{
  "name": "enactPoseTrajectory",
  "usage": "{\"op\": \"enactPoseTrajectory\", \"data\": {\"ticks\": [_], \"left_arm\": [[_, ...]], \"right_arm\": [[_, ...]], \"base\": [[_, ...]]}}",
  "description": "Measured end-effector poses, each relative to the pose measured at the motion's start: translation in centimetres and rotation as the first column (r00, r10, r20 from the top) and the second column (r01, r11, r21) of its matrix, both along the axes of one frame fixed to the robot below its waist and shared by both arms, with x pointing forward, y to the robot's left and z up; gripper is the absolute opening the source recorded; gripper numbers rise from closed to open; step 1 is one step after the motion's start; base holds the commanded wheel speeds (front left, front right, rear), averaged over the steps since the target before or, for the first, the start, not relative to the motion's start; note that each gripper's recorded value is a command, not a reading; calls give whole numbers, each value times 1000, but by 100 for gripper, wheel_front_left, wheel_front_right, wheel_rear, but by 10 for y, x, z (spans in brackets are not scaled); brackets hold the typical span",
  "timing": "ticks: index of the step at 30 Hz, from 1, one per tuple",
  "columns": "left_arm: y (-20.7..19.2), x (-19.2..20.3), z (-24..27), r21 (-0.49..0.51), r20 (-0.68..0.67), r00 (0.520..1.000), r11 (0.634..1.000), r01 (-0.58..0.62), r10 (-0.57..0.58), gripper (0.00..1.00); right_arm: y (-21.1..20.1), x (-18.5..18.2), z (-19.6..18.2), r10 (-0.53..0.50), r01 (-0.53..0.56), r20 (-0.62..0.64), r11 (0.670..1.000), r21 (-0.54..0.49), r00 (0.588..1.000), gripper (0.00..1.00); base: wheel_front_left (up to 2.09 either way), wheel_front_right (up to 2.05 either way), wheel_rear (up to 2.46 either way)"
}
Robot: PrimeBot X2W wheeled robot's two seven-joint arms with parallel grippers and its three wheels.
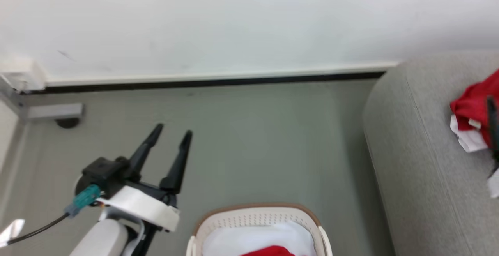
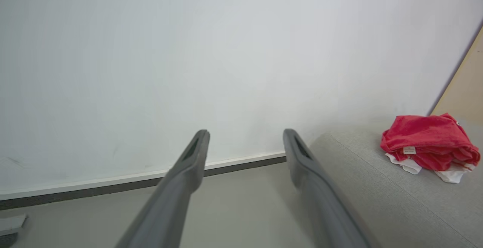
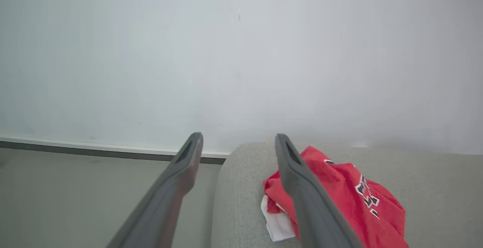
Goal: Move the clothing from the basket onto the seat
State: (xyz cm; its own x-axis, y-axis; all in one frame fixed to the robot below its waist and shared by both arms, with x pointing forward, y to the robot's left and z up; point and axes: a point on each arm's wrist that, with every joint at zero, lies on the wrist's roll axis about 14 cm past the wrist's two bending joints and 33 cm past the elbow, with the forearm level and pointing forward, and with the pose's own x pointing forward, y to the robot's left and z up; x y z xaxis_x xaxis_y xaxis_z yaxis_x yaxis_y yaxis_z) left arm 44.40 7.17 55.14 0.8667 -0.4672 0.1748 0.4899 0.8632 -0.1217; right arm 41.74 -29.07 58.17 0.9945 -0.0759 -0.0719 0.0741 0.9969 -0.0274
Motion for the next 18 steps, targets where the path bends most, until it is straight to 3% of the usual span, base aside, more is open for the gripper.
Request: {"op": "enactPoseTrajectory", "data": {"ticks": [5, 9, 18], "left_arm": [[48, -6, 14, -27, 25, 985, 985, -169, 169, 100], [78, -17, 9, -41, 9, 965, 965, -260, 261, 100], [106, -37, 2, -30, 18, 932, 932, -362, 362, 100]], "right_arm": [[45, -1, 13, 88, -95, 151, 995, 39, 985, 100], [65, -9, 3, 80, -110, 234, 987, 118, 969, 100], [98, -29, -37, 108, -141, 255, 983, 117, 961, 100]], "base": [[0, 0, 0], [0, 0, 0], [0, 0, 0]]}}
